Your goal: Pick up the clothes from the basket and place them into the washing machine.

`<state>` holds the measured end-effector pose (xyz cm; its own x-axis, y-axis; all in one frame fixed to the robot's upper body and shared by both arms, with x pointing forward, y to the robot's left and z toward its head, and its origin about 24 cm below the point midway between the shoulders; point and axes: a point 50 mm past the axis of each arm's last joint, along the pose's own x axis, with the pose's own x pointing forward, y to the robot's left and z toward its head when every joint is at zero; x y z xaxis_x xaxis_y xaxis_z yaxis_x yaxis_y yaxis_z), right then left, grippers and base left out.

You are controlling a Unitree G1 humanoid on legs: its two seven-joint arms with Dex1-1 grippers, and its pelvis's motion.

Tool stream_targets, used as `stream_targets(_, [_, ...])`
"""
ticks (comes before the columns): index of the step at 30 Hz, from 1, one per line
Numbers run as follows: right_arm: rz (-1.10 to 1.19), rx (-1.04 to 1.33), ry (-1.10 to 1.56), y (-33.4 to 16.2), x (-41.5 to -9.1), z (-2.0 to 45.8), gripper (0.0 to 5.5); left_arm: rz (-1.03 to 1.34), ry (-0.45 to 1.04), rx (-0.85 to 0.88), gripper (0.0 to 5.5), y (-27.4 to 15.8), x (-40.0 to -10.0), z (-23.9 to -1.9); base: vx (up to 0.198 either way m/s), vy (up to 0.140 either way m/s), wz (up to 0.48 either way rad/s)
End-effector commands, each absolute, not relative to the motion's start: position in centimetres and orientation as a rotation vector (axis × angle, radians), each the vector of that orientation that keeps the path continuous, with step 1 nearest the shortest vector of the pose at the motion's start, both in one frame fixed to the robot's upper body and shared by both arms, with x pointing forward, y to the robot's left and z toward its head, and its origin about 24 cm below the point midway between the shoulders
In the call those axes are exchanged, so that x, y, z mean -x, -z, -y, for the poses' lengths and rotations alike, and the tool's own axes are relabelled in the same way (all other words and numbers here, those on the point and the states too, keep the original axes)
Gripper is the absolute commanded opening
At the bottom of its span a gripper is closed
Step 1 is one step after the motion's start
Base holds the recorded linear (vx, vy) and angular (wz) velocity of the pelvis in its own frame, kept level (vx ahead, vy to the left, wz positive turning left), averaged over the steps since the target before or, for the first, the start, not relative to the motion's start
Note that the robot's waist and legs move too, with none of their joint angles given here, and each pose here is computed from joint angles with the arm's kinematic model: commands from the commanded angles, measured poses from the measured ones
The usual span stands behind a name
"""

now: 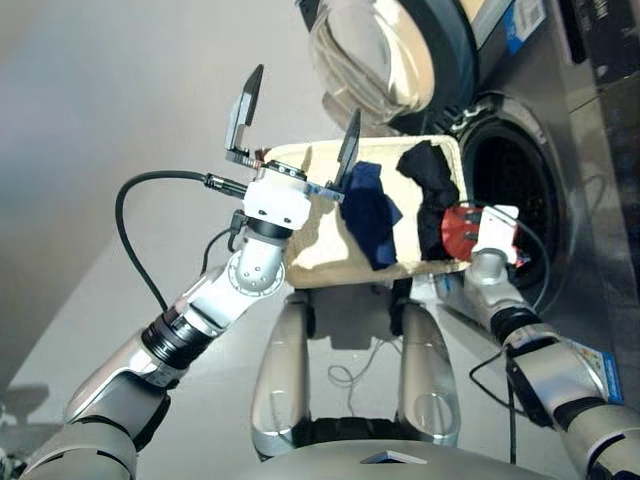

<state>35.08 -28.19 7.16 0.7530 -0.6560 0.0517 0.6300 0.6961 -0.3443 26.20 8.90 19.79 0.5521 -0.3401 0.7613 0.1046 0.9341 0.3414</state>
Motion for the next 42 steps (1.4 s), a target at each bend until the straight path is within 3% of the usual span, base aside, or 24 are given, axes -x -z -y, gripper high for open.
stream_targets(1, [0.044, 0.412, 0.917, -12.0, -34.6, 33.0, 0.00, 1.097, 0.293, -0.154, 5.50, -22.3, -23.9, -8.6, 0.000, 0.000, 0.000])
stream_targets(13, [0.258, 0.562, 1.202, -22.5, -31.5, 40.4, 0.00, 1.111, 0.238, -0.248, 5.50, -22.1, -23.4, -10.0, 0.000, 0.000, 0.000])
stream_targets(24, [0.266, 0.505, 1.274, -24.9, -30.7, 41.7, 0.00, 1.101, 0.201, -0.305, 5.50, -22.0, -24.0, -10.6, 0.000, 0.000, 0.000])
stream_targets(26, [0.271, 0.347, 1.250, -24.5, -31.0, 41.6, 5.50, 1.105, 0.194, -0.304, 5.50, -22.1, -24.0, -10.6, 0.000, 0.000, 0.000])
stream_targets(34, [0.305, 0.115, 1.089, -22.5, -32.7, 39.6, 5.50, 1.079, 0.191, -0.289, 5.50, -22.1, -24.2, -10.8, 0.000, 0.000, 0.000])
stream_targets(42, [0.412, -0.123, 0.664, -18.0, -35.1, 31.3, 5.50, 1.033, 0.170, -0.284, 5.50, -21.5, -24.7, -11.3, 0.000, 0.000, 0.000])
